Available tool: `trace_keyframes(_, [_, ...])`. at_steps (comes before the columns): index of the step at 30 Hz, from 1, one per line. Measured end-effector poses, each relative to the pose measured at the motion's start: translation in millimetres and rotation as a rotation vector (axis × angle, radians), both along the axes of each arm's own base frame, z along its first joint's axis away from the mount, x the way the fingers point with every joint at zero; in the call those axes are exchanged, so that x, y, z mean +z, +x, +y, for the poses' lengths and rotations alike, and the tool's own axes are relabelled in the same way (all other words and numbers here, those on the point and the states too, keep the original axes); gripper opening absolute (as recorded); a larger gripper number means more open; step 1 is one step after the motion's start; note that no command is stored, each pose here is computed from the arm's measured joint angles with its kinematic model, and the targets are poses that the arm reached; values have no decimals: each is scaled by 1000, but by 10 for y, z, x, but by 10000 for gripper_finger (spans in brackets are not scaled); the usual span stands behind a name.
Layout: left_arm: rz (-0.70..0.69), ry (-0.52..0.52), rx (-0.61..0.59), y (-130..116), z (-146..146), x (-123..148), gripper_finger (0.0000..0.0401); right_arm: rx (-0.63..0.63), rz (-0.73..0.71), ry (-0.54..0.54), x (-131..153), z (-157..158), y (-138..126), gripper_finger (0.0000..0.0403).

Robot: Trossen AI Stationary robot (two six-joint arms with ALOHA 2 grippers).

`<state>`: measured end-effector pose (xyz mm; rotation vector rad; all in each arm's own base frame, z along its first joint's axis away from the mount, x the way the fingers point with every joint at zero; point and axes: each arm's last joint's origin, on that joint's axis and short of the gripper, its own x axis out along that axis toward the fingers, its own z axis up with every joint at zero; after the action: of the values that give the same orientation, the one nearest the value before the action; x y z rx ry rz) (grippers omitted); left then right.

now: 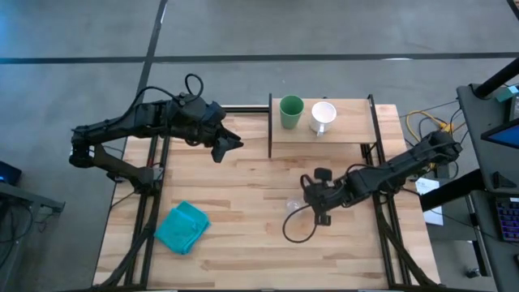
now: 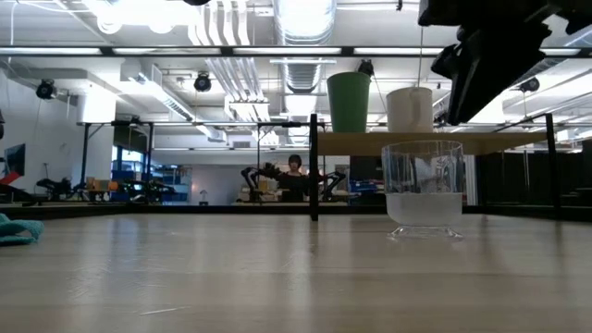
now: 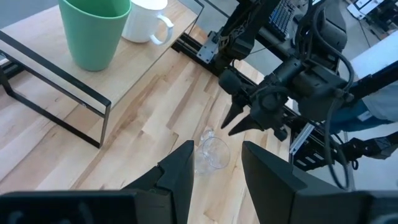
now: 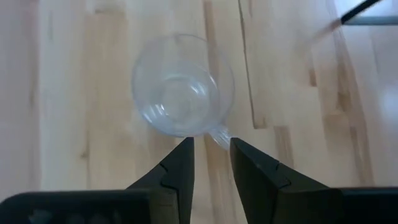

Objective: Stack small to large cups/mugs on shelf
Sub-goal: Put the transparent mug on the shelf

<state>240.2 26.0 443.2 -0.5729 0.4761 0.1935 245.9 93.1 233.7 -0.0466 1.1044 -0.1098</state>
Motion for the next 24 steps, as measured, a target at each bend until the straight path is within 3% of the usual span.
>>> trace_keyframes(4, [0, -1, -4, 1, -8, -1, 121, -21, 31, -5, -70, -46, -10, 98])
trace_keyframes(11, [0, -2, -14, 3, -26, -1, 121, -72, 75, 77, -143, -166, 24, 98])
trace_keyframes(24, [0, -2, -14, 3, -27, -1, 121, -45, 71, 57, -111, -289, 77, 98])
